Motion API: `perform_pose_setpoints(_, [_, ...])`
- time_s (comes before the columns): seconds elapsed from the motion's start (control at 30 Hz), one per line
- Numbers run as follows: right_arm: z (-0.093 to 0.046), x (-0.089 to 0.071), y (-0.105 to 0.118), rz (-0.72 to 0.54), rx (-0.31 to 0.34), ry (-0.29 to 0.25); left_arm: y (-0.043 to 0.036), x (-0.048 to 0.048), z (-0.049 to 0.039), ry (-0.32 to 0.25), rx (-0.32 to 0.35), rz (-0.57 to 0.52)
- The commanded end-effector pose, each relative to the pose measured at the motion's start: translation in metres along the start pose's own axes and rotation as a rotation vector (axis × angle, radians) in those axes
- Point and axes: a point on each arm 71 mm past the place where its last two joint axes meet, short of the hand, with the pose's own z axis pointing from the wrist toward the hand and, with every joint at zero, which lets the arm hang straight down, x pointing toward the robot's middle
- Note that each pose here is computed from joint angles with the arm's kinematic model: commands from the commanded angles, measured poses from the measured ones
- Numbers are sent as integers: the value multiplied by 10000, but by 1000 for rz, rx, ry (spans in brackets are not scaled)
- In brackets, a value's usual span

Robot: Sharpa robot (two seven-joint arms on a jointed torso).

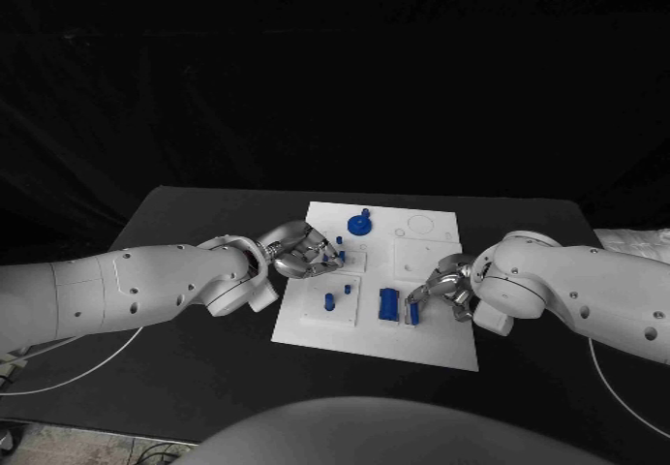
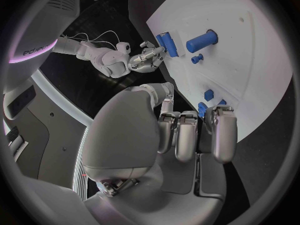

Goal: Assemble the parts on the task board

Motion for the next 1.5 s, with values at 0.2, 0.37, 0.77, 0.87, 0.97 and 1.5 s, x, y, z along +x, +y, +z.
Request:
perform_pose_setpoints(0.2, [3,28,6,-37,0,26,-13,28,8,24,4,1])
perform_pose_setpoints(0.37, [5,25,2,-46,3,27,-12,28,8,25,4,2])
perform_pose_setpoints(0.77, [5,7,-17,-40,6,16,-11,31,12,28,2,3])
perform_pose_setpoints(0.87, [6,2,-20,-35,6,13,-10,31,11,29,1,3])
perform_pose_setpoints(0.97, [7,-3,-23,-31,7,9,-8,30,10,29,0,3])
perform_pose_setpoints(1.5, [-58,-19,-105,36,-26,-19,-7,31,3,32,-1,3])
